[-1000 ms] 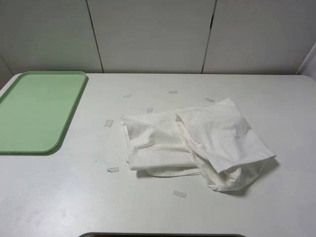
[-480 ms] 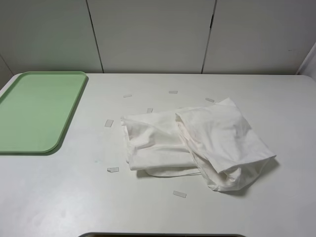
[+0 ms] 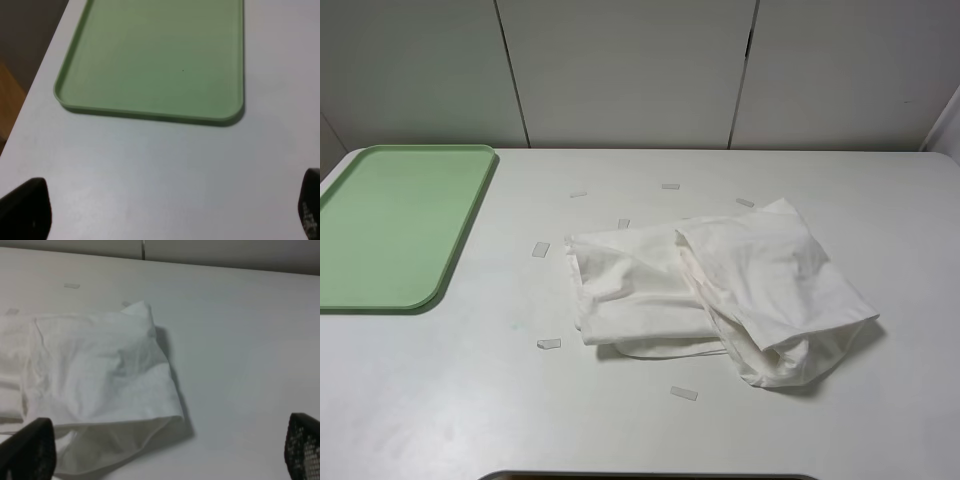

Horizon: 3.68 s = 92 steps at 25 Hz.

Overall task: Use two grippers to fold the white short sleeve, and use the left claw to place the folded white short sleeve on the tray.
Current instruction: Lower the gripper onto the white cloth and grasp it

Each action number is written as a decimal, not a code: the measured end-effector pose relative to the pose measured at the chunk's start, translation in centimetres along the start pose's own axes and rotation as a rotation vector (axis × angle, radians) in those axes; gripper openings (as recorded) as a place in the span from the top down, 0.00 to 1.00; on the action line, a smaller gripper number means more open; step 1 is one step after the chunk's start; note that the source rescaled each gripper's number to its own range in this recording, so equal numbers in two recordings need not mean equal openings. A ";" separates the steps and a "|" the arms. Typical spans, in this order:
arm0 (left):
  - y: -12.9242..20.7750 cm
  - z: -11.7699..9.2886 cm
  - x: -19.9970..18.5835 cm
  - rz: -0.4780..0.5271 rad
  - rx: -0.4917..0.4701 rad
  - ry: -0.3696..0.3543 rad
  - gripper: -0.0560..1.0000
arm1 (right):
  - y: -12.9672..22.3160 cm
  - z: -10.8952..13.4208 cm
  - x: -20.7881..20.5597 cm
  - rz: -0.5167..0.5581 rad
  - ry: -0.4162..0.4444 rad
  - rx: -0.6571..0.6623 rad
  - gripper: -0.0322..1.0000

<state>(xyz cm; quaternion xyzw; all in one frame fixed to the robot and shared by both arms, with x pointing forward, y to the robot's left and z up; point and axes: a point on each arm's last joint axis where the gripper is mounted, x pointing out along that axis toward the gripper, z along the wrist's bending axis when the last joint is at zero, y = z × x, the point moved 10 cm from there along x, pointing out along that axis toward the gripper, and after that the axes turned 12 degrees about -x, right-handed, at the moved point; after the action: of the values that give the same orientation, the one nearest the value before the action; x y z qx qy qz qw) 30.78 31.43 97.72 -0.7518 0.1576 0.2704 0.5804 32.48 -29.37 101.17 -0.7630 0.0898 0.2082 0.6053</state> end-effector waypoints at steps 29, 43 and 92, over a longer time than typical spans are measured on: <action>-5.8 -7.3 10.0 0.465 -0.057 0.127 0.03 | 0.0 0.2 0.0 -0.002 -0.011 0.006 0.00; -3.6 -15.5 18.6 0.565 -0.053 0.417 0.03 | -0.3 0.9 0.0 -0.015 -0.046 0.029 0.00; 10.6 -26.3 30.7 0.774 -0.085 0.287 0.58 | -0.4 0.9 0.0 -0.022 -0.049 0.031 0.00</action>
<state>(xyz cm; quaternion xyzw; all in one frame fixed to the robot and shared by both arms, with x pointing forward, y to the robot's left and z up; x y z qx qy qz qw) 55.49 5.68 76.06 -0.6904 0.4968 0.3673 0.3762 32.42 -28.36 101.40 -0.7490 0.0698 0.2189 0.6215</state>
